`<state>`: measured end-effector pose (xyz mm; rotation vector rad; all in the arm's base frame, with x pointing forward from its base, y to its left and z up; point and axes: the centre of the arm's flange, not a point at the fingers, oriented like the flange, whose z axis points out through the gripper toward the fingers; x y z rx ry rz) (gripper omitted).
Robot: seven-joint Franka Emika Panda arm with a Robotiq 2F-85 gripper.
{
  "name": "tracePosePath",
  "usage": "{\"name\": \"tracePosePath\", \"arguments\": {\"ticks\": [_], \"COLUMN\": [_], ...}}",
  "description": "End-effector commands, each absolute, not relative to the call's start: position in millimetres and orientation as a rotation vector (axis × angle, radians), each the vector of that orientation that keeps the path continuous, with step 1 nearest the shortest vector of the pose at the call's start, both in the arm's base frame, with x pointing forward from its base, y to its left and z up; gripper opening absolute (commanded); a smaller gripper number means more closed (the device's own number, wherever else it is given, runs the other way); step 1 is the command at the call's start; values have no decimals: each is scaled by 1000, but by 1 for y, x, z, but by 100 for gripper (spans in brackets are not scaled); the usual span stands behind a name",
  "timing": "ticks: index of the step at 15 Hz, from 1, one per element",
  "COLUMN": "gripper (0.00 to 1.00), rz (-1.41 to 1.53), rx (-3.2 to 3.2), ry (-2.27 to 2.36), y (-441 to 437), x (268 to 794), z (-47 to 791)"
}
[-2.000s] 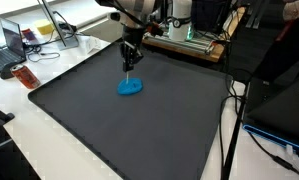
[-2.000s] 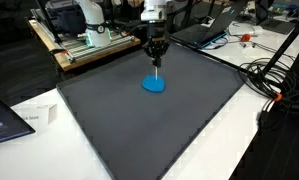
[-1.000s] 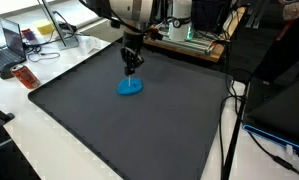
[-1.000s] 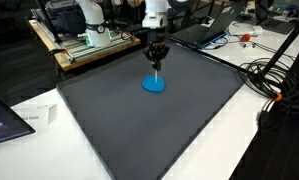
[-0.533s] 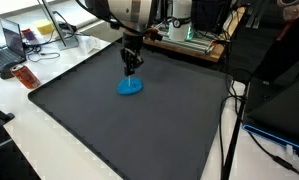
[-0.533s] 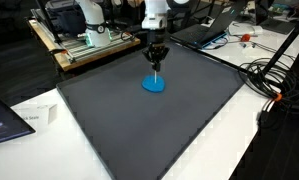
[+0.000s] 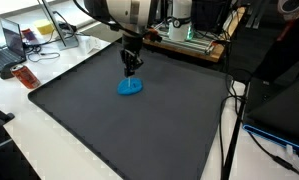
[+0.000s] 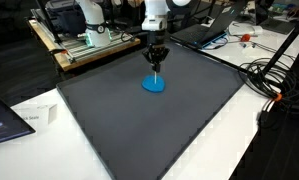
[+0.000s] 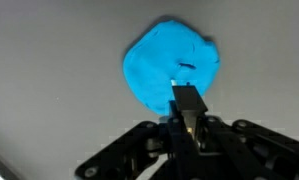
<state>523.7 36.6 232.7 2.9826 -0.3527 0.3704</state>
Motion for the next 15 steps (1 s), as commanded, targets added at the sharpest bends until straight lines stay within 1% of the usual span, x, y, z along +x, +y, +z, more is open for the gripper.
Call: {"name": "tracePosePath", "arguments": {"ticks": [1,8,15], "gripper": [3,3,3], "rz": [322,279,299], "rx": [2998,2999,2990], "ry": [-353,-355,-367], "y": [36,39,36], "x": [536,540,534], "z": [224,210,232]}}
